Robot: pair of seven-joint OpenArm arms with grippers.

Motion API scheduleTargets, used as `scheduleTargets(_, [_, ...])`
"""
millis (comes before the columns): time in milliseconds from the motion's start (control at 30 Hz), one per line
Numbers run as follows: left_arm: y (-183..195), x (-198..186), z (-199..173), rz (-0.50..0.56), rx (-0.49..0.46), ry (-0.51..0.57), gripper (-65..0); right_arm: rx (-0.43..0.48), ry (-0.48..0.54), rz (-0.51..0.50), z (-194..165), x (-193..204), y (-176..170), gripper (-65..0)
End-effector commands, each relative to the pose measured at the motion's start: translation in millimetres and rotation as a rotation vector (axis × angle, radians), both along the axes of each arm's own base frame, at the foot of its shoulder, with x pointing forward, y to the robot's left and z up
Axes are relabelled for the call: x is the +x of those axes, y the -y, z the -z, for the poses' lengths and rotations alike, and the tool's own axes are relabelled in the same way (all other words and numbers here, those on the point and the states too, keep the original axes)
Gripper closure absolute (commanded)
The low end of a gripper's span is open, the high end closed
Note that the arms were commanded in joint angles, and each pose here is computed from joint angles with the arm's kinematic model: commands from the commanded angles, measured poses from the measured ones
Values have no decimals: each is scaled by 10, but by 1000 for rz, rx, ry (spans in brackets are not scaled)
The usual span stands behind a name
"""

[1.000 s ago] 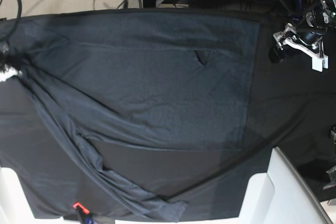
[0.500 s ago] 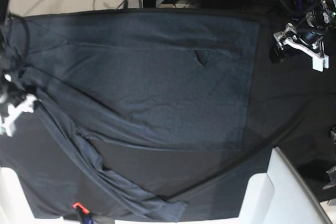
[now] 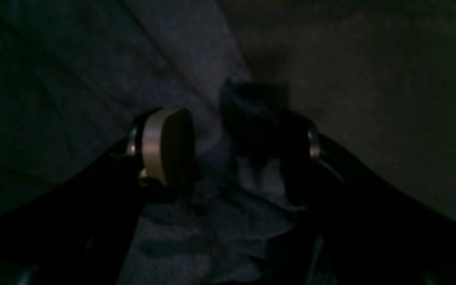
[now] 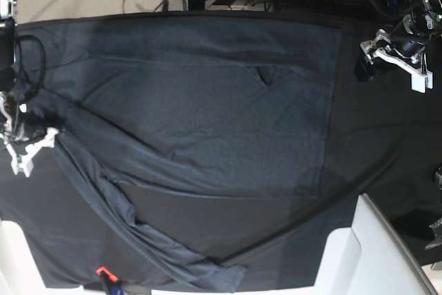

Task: Fold the T-shirt properly
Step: 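Grasp the shirt edge with the right gripper and pull it outward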

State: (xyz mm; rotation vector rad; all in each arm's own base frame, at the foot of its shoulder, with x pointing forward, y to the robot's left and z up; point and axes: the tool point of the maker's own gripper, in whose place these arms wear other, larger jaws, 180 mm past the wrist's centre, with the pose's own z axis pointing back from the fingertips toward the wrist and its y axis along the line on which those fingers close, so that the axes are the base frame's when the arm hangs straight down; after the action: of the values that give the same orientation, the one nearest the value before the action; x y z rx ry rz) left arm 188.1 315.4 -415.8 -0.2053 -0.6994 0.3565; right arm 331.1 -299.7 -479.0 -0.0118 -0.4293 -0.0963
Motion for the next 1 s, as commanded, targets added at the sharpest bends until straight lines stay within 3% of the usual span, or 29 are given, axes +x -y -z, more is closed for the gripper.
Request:
scheduleTargets(0, [-63, 79, -116, 2, 18, 41, -548, -19, 61, 7, -188, 187, 111, -356])
scheduleTargets(400, [-73, 82, -121, 3, 21, 41, -548, -26, 53, 77, 17, 96, 316, -351])
scheduleTargets(467, [-73, 82, -121, 3, 21, 41, -548, -26, 53, 77, 17, 96, 316, -288])
scheduleTargets(633, [-53, 98, -120, 8, 19, 43, -548, -25, 52, 76, 4, 109, 311, -20])
scheduleTargets(967, [-44, 110, -121, 9, 17, 45, -548, -23, 48, 53, -82, 157, 249, -6])
